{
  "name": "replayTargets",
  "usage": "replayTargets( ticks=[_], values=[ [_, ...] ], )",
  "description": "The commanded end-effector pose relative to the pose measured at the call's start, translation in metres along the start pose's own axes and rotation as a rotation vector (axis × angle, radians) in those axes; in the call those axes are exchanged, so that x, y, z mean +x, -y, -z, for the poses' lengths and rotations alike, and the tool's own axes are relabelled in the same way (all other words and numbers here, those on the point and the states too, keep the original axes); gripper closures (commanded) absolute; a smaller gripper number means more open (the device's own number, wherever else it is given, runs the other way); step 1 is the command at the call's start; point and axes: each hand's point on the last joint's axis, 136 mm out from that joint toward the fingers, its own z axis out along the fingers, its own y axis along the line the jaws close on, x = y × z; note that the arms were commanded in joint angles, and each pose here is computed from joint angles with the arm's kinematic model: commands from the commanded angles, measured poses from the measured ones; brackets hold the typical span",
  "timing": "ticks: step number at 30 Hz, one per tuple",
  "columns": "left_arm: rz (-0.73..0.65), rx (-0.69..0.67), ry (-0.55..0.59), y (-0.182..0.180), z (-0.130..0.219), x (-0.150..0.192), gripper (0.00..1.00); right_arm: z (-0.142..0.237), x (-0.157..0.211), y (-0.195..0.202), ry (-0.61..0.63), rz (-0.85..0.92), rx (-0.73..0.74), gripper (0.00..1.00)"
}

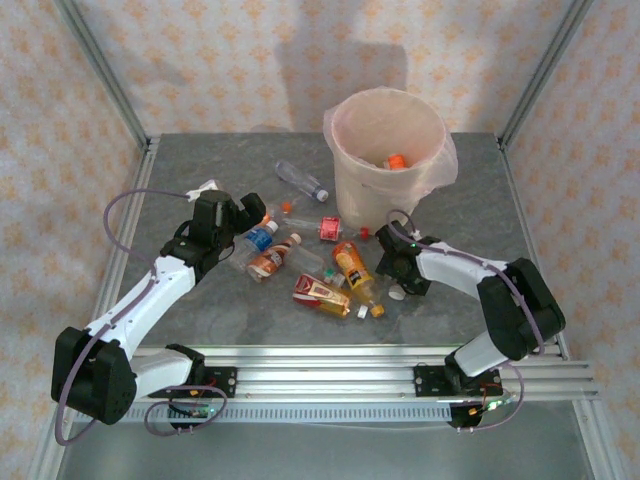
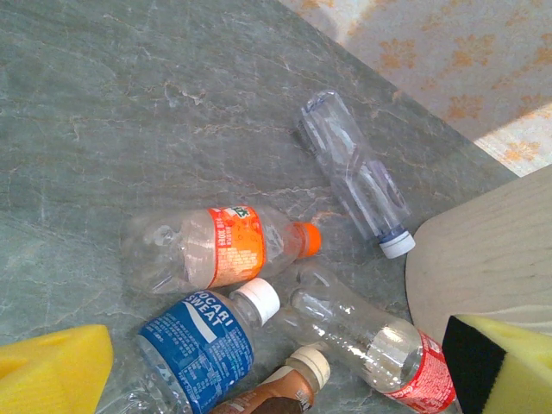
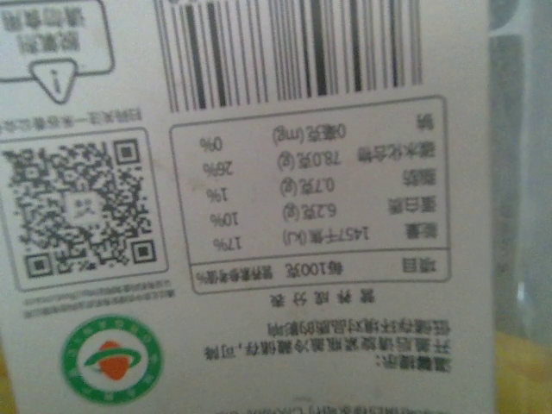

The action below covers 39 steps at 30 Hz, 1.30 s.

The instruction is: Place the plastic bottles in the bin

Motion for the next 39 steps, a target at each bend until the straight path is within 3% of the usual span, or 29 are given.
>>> replayTargets(
  ticks=[1, 10, 17, 22, 30, 39],
  values=[
    [0.007, -0.004, 0.031, -0.002, 0.005, -0.008, 0.0, 0.009, -0.011, 0.006, 0.064, -0.011, 0.025, 0.37],
    [0.002, -0.005, 0.04, -0.002, 0.008, -0.011, 0.0, 0.058, -0.035, 0.05, 0.233, -0.074, 0.107, 0.5],
    [-0.003, -0.009, 0.045, -0.003, 0.01, -0.011, 0.0, 0.134, -0.068, 0.102, 0.462, -0.184, 0.159, 0.56],
    [-0.001, -0.006, 0.049, -0.002, 0.01, -0.012, 0.0, 0.188, -0.086, 0.112, 0.598, -0.202, 0.069, 0.59],
    [0.001, 0.004, 0.04, 0.0, 0.009, -0.011, 0.0, 0.247, -0.12, 0.082, 0.702, -0.133, -0.072, 0.6],
    [0.004, 0.018, 0.054, 0.001, 0.02, -0.015, 0.0, 0.3, -0.174, -0.001, 0.755, 0.029, -0.221, 0.6]
  ],
)
